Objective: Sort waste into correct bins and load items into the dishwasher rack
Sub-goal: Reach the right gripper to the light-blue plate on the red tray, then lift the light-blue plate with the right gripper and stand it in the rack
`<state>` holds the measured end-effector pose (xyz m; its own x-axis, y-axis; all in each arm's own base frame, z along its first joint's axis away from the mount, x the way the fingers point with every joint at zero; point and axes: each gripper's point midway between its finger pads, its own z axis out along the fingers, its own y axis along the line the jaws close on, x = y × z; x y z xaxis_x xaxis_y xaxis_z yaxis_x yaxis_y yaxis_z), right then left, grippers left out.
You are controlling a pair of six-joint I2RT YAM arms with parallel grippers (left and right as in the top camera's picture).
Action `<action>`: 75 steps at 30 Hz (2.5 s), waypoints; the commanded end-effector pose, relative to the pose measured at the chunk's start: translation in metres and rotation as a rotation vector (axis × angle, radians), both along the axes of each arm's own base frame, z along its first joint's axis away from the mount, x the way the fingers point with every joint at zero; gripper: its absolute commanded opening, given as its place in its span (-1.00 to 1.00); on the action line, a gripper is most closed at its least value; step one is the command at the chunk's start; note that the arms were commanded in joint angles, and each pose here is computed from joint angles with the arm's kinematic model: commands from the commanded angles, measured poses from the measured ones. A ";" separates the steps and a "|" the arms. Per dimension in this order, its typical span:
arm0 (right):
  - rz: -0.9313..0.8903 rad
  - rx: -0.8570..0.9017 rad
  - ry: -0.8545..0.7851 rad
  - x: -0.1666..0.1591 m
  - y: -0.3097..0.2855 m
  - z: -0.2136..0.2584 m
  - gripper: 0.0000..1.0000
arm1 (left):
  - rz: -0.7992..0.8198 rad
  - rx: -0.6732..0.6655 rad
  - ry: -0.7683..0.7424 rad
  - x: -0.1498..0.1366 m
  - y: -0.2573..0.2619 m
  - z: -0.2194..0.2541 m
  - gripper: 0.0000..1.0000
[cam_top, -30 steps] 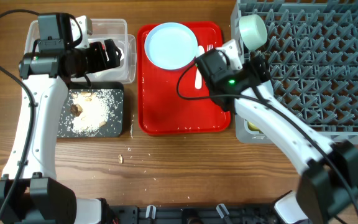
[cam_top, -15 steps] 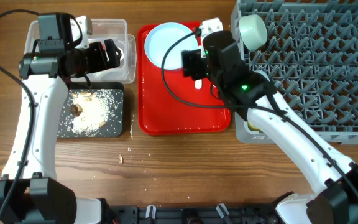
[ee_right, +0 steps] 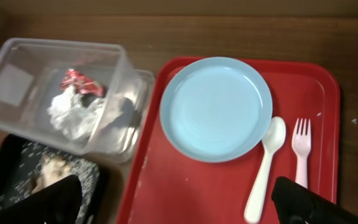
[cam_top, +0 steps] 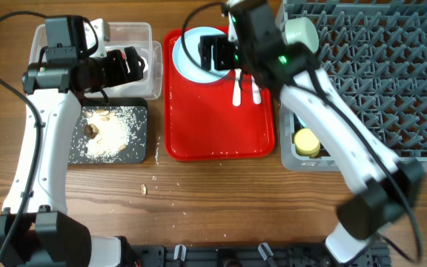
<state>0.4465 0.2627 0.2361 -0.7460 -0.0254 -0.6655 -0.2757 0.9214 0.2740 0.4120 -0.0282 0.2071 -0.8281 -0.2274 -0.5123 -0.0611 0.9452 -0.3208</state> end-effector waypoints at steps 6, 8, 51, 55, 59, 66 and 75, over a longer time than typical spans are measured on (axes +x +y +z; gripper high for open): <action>-0.093 0.195 0.304 0.041 0.019 -0.112 1.00 | -0.007 0.010 -0.021 0.003 0.000 0.007 1.00; -0.150 0.187 0.312 0.049 0.013 -0.127 0.96 | -0.007 0.010 -0.021 0.003 0.000 0.007 1.00; -0.129 0.142 0.333 0.046 -0.011 -0.130 -0.91 | -0.007 0.010 -0.021 0.003 0.000 0.007 1.00; -0.154 0.018 0.140 0.046 -0.054 -0.055 -0.91 | -0.007 0.010 -0.021 0.003 0.000 0.007 1.00; -0.345 -0.193 -0.001 0.035 -0.131 0.003 -0.91 | -0.007 0.010 -0.021 0.003 0.000 0.007 1.00; -0.592 -0.763 -0.058 -0.004 -0.267 0.052 -0.91 | -0.007 0.010 -0.021 0.003 0.000 0.007 1.00; -0.668 -0.908 0.067 -0.015 -0.341 0.029 -0.91 | -0.007 0.010 -0.021 0.003 0.000 0.007 1.00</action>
<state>0.4335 -0.0467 0.2693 -0.7992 -0.0609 -0.5980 0.3066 0.8144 -0.4927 0.4121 -0.0282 0.2069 -0.8283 -0.2274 -0.5120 -0.0612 0.9452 -0.3208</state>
